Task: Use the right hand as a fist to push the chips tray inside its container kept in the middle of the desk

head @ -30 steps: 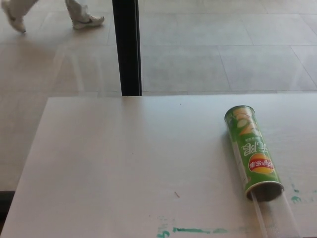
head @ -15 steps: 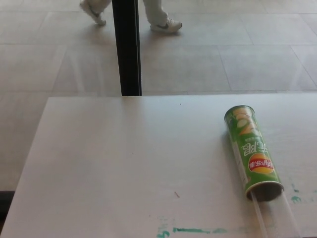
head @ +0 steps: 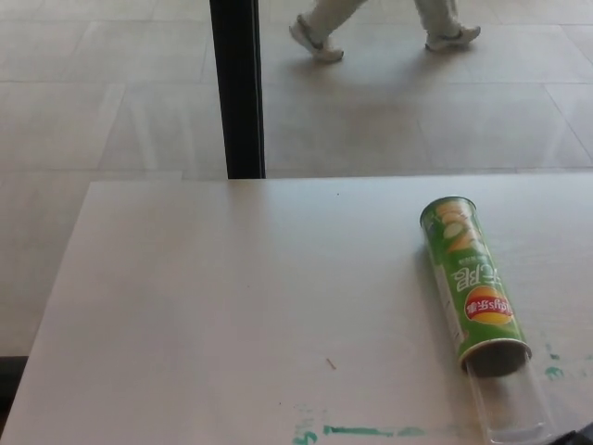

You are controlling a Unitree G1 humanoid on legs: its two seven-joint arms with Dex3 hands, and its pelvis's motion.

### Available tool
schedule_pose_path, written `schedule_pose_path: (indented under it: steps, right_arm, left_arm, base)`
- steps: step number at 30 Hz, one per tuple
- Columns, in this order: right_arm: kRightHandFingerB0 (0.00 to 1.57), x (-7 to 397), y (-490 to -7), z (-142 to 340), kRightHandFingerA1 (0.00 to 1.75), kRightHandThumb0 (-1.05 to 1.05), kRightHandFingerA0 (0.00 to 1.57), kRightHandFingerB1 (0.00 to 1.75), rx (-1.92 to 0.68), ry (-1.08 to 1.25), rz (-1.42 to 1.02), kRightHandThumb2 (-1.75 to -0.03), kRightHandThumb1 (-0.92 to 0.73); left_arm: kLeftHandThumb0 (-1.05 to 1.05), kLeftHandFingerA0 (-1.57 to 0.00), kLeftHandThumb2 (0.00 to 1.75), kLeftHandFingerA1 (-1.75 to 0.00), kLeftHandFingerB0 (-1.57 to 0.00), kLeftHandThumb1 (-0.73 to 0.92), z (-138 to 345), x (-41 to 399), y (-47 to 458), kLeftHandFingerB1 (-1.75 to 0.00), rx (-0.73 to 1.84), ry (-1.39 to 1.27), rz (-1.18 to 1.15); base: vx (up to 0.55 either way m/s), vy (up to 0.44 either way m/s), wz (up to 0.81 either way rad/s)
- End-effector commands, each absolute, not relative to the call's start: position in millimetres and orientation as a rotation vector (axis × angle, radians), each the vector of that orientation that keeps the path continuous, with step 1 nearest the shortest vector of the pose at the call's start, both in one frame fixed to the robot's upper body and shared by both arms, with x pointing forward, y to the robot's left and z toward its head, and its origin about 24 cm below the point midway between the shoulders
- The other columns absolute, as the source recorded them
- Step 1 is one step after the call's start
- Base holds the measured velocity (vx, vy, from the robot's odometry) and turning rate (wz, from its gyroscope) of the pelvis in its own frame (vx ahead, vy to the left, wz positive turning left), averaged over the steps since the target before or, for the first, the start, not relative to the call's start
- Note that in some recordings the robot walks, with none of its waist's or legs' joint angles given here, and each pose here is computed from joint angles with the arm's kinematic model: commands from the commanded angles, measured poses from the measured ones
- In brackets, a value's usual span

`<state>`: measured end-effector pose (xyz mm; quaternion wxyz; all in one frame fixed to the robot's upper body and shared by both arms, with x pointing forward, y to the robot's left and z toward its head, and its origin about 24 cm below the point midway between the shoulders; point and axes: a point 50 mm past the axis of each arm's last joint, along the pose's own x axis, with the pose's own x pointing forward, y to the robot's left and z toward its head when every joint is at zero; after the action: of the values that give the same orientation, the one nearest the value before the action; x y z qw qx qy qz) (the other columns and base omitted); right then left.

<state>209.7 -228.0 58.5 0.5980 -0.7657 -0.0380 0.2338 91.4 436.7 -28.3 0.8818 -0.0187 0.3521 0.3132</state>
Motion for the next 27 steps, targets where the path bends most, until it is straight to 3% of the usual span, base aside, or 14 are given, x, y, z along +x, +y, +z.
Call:
schedule_pose_path:
  steps: [1, 2, 3, 4, 5, 6, 9, 10, 11, 13, 14, 19, 27]
  right_arm:
    - [0.76, 223.1, -230.2, 80.9, 1.16, -0.7, 0.95, 0.52, -1.814, -0.101, 0.496, -0.65, -0.86]
    - [0.76, 223.2, -230.2, 81.1, 1.16, -0.7, 0.95, 0.52, -1.814, -0.1, 0.496, -0.65, -0.86]
    - [0.76, 224.6, -230.3, 83.6, 1.15, -0.71, 0.95, 0.52, -1.822, -0.103, 0.495, -0.66, -0.87]
    - [0.76, 224.6, -230.3, 83.7, 1.15, -0.71, 0.95, 0.52, -1.822, -0.102, 0.496, -0.66, -0.87]
    - [0.76, 225.2, -228.2, 89.2, 1.0, -0.69, 0.97, 0.5, -1.836, -0.059, 0.514, -0.66, -0.86]
    - [0.79, 224.8, -227.4, 91.9, 1.09, -0.71, 0.99, 0.49, -1.847, -0.058, 0.524, -0.65, -0.86]
    - [0.79, 224.2, -226.8, 92.9, 1.11, -0.71, 0.98, 0.49, -1.844, -0.046, 0.534, -0.65, -0.86]
    - [0.82, 224.6, -224.6, 95.9, 0.85, -0.71, 0.98, 0.5, -1.849, -0.032, 0.545, -0.66, -0.84]
    - [0.82, 224.8, -223.6, 97.3, 0.85, -0.71, 0.98, 0.5, -1.851, -0.025, 0.55, -0.66, -0.84]
    - [0.82, 223.7, -223.1, 97.6, 0.74, -0.7, 0.98, 0.49, -1.834, 0.0, 0.562, -0.66, -0.84]
    - [0.82, 223.3, -222.7, 97.1, 0.75, -0.71, 0.99, 0.49, -1.825, -0.006, 0.562, -0.66, -0.84]
    - [0.78, 222.8, -218.7, 93.0, 0.88, -0.71, 0.96, 0.48, -1.796, 0.007, 0.572, -0.66, -0.84]
    - [0.79, 220.1, -212.1, 77.1, 0.81, -0.72, 0.97, 0.49, -1.741, 0.027, 0.589, -0.66, -0.85]
  left_arm:
    - [-0.83, -0.2, 1.56, -0.92, -0.03, 0.57, -21.2, 90.5, 442.7, -0.6, -0.009, 0.705, 0.659]
    - [-0.83, -0.2, 1.56, -0.92, -0.03, 0.57, -21.2, 90.5, 442.7, -0.6, -0.009, 0.705, 0.659]
    - [-0.76, -0.16, 1.66, -1.22, 0.0, 0.41, -22.2, 90.4, 442.4, -0.62, -0.009, 0.712, 0.656]
    - [-0.76, -0.16, 1.66, -1.22, 0.0, 0.41, -22.2, 90.4, 442.4, -0.62, -0.009, 0.712, 0.656]
    - [-0.77, -0.18, 1.65, -1.25, 0.0, 0.41, -22.7, 89.7, 442.4, -0.65, -0.017, 0.708, 0.66]
    - [-0.87, -0.2, 1.57, -0.92, -0.05, 0.59, -21.9, 90.2, 441.7, -0.61, -0.015, 0.707, 0.653]
    - [-0.92, -0.17, 1.6, -0.92, -0.05, 0.6, -20.4, 90.1, 441.0, -0.61, -0.017, 0.697, 0.636]
    - [-0.77, -0.14, 1.67, -1.26, 0.0, 0.38, -20.9, 89.4, 441.1, -0.66, -0.039, 0.689, 0.646]
    - [-0.77, -0.14, 1.67, -1.26, 0.0, 0.38, -21.0, 89.1, 441.1, -0.66, -0.048, 0.686, 0.65]
    - [-0.77, -0.14, 1.67, -1.23, 0.0, 0.39, -21.6, 88.8, 440.8, -0.62, -0.035, 0.692, 0.639]
    - [-0.9, -0.14, 1.6, -0.9, -0.05, 0.59, -21.4, 88.4, 440.8, -0.61, -0.028, 0.695, 0.631]
    - [-0.9, -0.12, 1.59, -0.9, -0.04, 0.61, -23.5, 88.1, 441.7, -0.59, -0.043, 0.7, 0.638]
    - [-0.9, -0.1, 1.6, -0.88, -0.02, 0.63, -19.9, 88.7, 443.4, -0.57, -0.04, 0.68, 0.638]
  base:
    - [0.0, 0.0, 0.0]
    - [0.0, 0.0, 0.0]
    - [0.0, 0.0, 0.0]
    - [0.0, 0.0, 0.0]
    - [0.0, 0.0, 0.0]
    - [0.0, 0.0, 0.0]
    - [0.0, 0.0, 0.0]
    - [0.0, 0.0, 0.0]
    - [0.0, 0.0, 0.0]
    - [0.0, 0.0, 0.0]
    - [0.0, 0.0, 0.0]
    - [0.0, 0.0, 0.0]
    - [0.0, 0.0, 0.0]
